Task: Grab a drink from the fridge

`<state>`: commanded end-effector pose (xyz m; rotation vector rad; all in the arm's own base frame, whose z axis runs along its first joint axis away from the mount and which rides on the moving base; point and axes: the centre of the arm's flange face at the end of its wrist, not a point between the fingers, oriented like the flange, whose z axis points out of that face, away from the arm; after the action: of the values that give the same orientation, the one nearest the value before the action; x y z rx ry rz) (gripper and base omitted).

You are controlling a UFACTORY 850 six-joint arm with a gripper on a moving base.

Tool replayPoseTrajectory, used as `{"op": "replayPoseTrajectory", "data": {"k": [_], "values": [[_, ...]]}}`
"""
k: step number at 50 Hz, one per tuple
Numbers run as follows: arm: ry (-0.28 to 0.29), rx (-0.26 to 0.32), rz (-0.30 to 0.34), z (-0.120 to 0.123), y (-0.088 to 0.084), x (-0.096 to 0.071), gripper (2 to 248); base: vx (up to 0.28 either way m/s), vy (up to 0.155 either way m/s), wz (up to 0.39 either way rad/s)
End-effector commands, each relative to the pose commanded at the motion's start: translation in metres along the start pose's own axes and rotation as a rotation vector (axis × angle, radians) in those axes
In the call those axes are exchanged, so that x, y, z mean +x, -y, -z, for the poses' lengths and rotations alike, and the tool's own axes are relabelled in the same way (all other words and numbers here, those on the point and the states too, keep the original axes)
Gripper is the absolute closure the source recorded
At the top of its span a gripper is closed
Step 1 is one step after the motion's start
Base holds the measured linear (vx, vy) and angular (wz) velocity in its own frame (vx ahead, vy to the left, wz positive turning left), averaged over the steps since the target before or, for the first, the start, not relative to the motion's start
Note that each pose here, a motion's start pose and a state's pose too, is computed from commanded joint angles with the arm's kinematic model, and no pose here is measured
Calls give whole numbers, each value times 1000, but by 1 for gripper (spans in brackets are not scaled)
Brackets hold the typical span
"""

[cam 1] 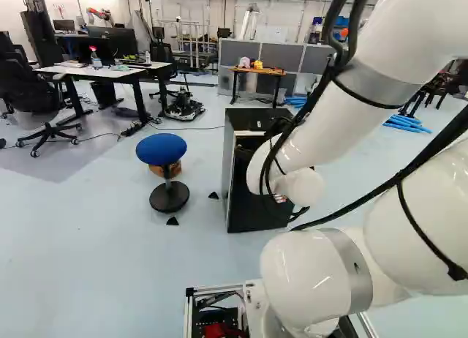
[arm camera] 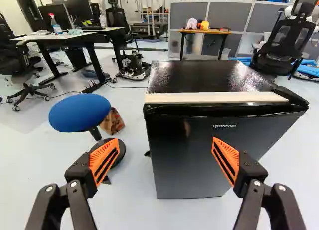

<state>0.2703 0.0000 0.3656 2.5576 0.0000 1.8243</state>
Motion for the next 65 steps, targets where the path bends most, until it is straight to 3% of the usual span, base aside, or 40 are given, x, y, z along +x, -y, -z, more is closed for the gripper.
{"op": "replayPoseTrajectory", "data": {"k": [36, 65], "values": [[3, 28, 7, -9, 9, 5, 3, 0, 0, 0], [-25, 16, -53, -17, 32, 12, 3, 0, 0, 0]]}}
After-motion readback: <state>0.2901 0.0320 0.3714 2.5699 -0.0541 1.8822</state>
